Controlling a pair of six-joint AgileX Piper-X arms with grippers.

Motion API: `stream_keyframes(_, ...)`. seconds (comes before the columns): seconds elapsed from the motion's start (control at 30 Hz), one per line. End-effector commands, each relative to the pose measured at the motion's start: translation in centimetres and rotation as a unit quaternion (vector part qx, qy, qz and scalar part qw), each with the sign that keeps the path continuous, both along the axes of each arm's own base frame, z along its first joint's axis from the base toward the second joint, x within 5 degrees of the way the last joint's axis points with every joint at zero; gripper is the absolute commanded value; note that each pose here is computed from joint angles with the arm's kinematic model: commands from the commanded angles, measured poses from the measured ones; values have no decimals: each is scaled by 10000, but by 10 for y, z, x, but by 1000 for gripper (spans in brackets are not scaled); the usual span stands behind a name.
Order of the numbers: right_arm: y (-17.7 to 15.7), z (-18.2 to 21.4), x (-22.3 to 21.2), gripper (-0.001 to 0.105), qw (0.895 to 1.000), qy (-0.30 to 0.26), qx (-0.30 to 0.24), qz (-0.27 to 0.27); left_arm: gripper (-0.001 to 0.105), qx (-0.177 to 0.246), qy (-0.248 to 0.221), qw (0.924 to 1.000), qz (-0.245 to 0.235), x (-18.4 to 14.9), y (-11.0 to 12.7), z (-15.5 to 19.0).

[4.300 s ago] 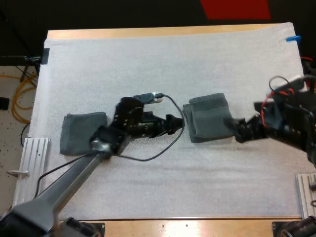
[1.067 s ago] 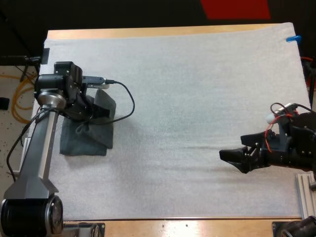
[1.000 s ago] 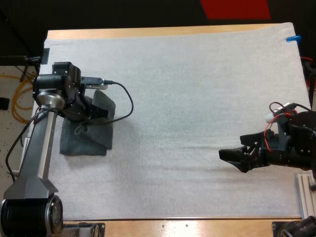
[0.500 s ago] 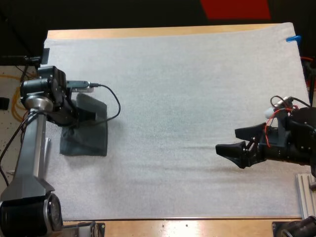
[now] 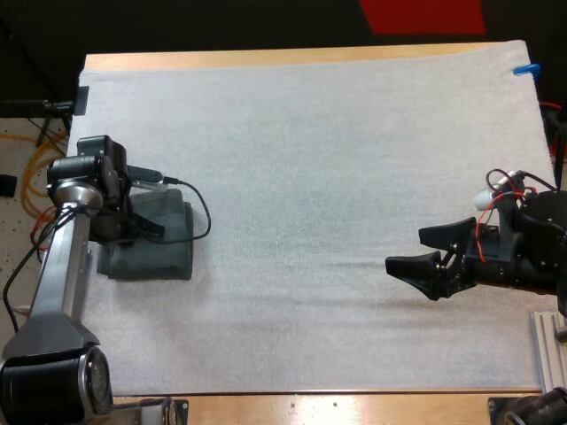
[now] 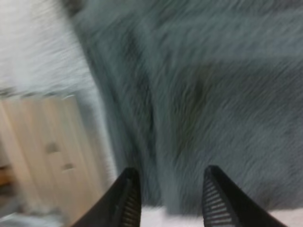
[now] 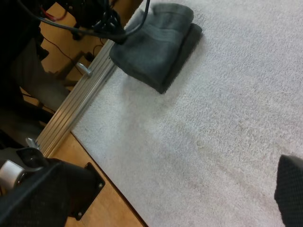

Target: Pick towel from pile fold and stack

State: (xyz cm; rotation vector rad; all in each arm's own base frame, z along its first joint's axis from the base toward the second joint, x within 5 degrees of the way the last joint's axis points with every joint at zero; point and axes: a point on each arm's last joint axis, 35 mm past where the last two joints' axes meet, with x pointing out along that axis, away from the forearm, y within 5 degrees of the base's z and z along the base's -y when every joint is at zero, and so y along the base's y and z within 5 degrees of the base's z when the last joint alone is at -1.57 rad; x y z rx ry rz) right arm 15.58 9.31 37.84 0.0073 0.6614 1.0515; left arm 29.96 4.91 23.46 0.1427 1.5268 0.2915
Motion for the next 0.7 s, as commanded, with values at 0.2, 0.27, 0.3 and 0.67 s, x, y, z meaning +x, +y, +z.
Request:
stream_keyframes(0.2,1,1,-1,86,9999,-41,69,95,33,824,76,9965,-90,-1,6,6)
stream_keyframes(0.27,1,1,-1,86,9999,-41,69,95,33,755,20,9971,-55,-2,4,8)
stream_keyframes(0.3,1,1,-1,86,9999,-41,69,95,33,647,-63,9979,-34,-3,3,11)
stream_keyframes(0.67,2,4,1,86,9997,-197,122,110,32,-1067,-2036,9731,-170,-49,-17,96)
